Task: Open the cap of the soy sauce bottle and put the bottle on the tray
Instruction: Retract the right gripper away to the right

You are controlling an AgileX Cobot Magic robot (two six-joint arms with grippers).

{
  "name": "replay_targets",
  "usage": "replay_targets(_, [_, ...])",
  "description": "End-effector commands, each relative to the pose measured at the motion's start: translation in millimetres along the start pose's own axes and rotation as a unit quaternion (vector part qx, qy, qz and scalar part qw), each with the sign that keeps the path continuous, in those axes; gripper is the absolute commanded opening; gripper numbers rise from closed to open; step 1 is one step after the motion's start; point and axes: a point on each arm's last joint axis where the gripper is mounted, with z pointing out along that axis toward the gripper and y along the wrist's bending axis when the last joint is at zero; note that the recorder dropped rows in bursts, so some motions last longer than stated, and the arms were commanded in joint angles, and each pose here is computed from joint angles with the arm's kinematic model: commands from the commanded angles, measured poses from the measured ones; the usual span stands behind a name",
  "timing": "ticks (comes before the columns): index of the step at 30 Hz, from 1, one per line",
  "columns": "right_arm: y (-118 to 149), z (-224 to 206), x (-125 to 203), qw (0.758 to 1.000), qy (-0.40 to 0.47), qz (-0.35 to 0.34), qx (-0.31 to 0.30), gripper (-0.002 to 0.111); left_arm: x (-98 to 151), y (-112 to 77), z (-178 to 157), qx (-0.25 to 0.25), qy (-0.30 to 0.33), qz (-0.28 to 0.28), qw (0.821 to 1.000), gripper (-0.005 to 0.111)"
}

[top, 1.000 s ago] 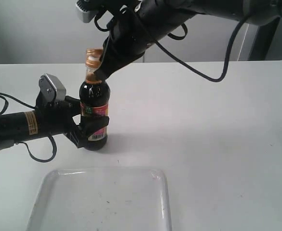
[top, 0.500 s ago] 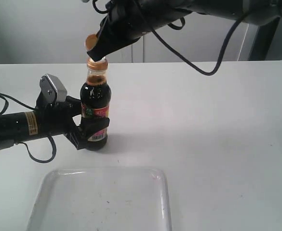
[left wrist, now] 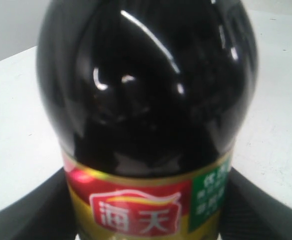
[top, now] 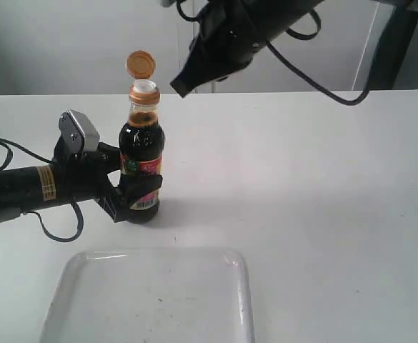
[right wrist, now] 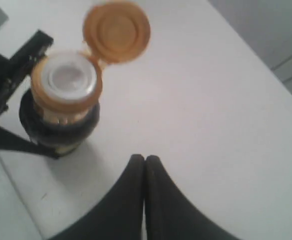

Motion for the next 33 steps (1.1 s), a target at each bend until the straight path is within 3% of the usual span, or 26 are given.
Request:
replay_targets(1, [-16,-8,21,0.997,0.075,0.017,-0.004,0.0,-8,0.2,-2,-0.003,-0.007,0.01,1.0,0.0])
replay_targets(6, [-54,-22,54,0.98,0.17,0.085,0.063,0.0,-26,0.6,-8,-0.012,-0.027,0.027,0.999,0.0])
replay_targets(13, [-90,-47,77,0.961,0.178,0.178,0.118,0.0,-53,1.0,-17,-0.034,-0.06,0.034,0.997,0.0])
replay_targets(21, [-105,-72,93,0.945,0.191,0.226,0.139,0.0,-64,-1.6,-22,-0.034,-0.073,0.012,0.997,0.0])
replay_targets(33, [-99,-105,111,0.937,0.178,0.253,0.164,0.0,-66,-29.2,-47,-0.026,-0.065,0.011,0.997,0.0])
